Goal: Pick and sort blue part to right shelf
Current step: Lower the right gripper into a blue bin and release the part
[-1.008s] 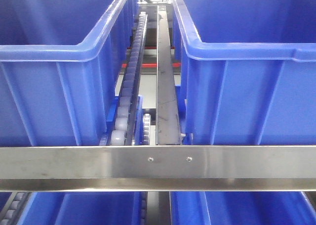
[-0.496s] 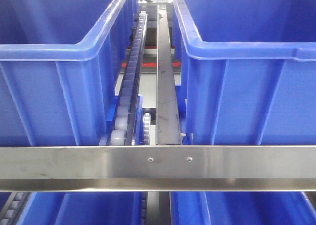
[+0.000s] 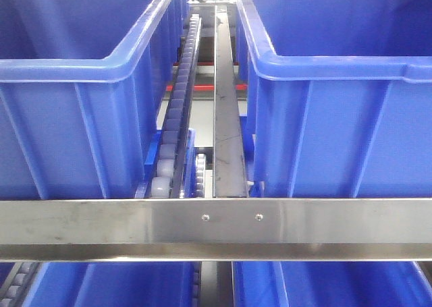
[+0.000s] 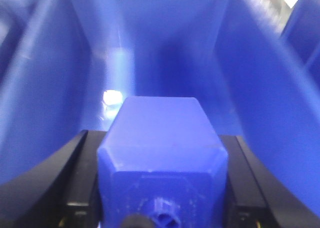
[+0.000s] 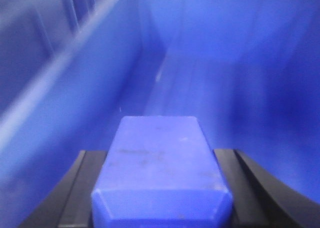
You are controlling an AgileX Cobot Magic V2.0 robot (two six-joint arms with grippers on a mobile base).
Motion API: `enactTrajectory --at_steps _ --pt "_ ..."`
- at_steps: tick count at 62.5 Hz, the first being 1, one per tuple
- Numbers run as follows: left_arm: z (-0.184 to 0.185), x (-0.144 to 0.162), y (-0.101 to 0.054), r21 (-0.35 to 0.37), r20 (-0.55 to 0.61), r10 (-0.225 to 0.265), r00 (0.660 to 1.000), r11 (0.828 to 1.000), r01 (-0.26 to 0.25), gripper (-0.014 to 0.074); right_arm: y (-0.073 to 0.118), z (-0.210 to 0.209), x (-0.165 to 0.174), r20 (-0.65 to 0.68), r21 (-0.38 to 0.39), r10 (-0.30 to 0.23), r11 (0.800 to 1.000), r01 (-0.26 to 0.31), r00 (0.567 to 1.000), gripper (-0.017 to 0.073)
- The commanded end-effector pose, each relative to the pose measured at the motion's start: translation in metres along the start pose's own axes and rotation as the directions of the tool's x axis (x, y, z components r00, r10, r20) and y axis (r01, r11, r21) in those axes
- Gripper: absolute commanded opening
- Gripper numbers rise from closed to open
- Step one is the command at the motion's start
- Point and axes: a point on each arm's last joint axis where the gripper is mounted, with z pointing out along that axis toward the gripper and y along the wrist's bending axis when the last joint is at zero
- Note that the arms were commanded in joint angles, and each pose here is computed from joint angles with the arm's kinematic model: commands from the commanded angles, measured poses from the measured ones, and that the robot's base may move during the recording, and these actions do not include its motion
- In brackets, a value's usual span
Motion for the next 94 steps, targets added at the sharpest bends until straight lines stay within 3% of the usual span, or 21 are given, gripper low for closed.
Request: enactTrajectory --at_steps 1,13,22,30,38,44,48,53,59,76,84,87,94 --pt "0.007 -0.024 -0.001 0.009 0.113 -0.027 0.993 1.0 0.026 0.0333 -0.001 0.007 -0.027 0.168 -0.004 -0.009 1.0 0.01 0.986 0.0361" --pt "0.036 -0.012 -0.001 0.005 0.023 -0.035 0.999 0.999 0.035 0.0333 -0.019 0.025 -0.027 0.15 0.062 0.016 0.998 -0.025 0.989 0.0361" --pt "0.048 -0.005 -0.012 0.046 -0.014 -0.024 1.0 0.999 0.024 0.0335 -0.034 0.031 -0.026 0.139 0.112 0.024 0.993 -0.04 0.99 0.0361" --pt "0.053 -0.005 -0.025 0.082 0.007 0.02 1.0 0.996 -0.021 0.0337 -0.035 0.032 -0.025 0.13 0.115 0.026 0.993 -0.041 0.991 0.0361" --pt "0.055 -0.004 -0.026 0.087 0.008 0.025 1.0 0.996 -0.025 0.0337 -0.035 0.032 -0.023 0.113 0.117 0.028 0.992 -0.041 0.993 0.0367" --pt "0.056 -0.004 -0.025 0.083 0.005 0.03 1.0 0.996 -0.031 0.0344 -0.035 0.032 -0.022 0.093 0.119 0.03 0.992 -0.041 0.995 0.0446" --pt "0.056 -0.003 -0.025 0.082 -0.002 0.04 0.999 0.996 -0.04 0.0399 -0.035 0.032 -0.021 0.089 0.119 0.032 0.992 -0.042 0.996 0.0527" --pt "0.056 -0.003 -0.025 0.081 -0.004 0.043 0.999 0.996 -0.043 0.0533 -0.035 0.032 -0.021 0.088 0.119 0.032 0.992 -0.042 0.996 0.0641" --pt "0.056 -0.003 -0.025 0.081 -0.004 0.043 0.999 0.996 -0.043 0.0668 -0.035 0.032 -0.021 0.088 0.119 0.033 0.992 -0.044 0.996 0.0624" --pt "0.055 -0.004 -0.025 0.08 -0.001 0.053 0.999 0.995 -0.053 0.0678 -0.035 0.029 -0.022 0.079 0.121 0.038 0.991 -0.048 0.996 0.0624" --pt "0.05 -0.004 -0.025 0.081 -0.01 0.054 0.999 0.995 -0.053 0.0587 -0.033 0.018 -0.027 0.084 0.123 0.037 0.991 -0.048 0.996 0.0571" --pt "0.048 -0.003 -0.025 0.083 -0.027 0.055 0.998 0.995 -0.053 0.0511 -0.033 0.014 -0.029 0.091 0.123 0.036 0.991 -0.047 0.995 0.051" --pt "0.047 -0.001 -0.025 0.084 -0.055 0.058 0.997 0.995 -0.053 0.0242 -0.032 0.007 -0.032 0.095 0.124 0.036 0.991 -0.047 0.995 0.03"
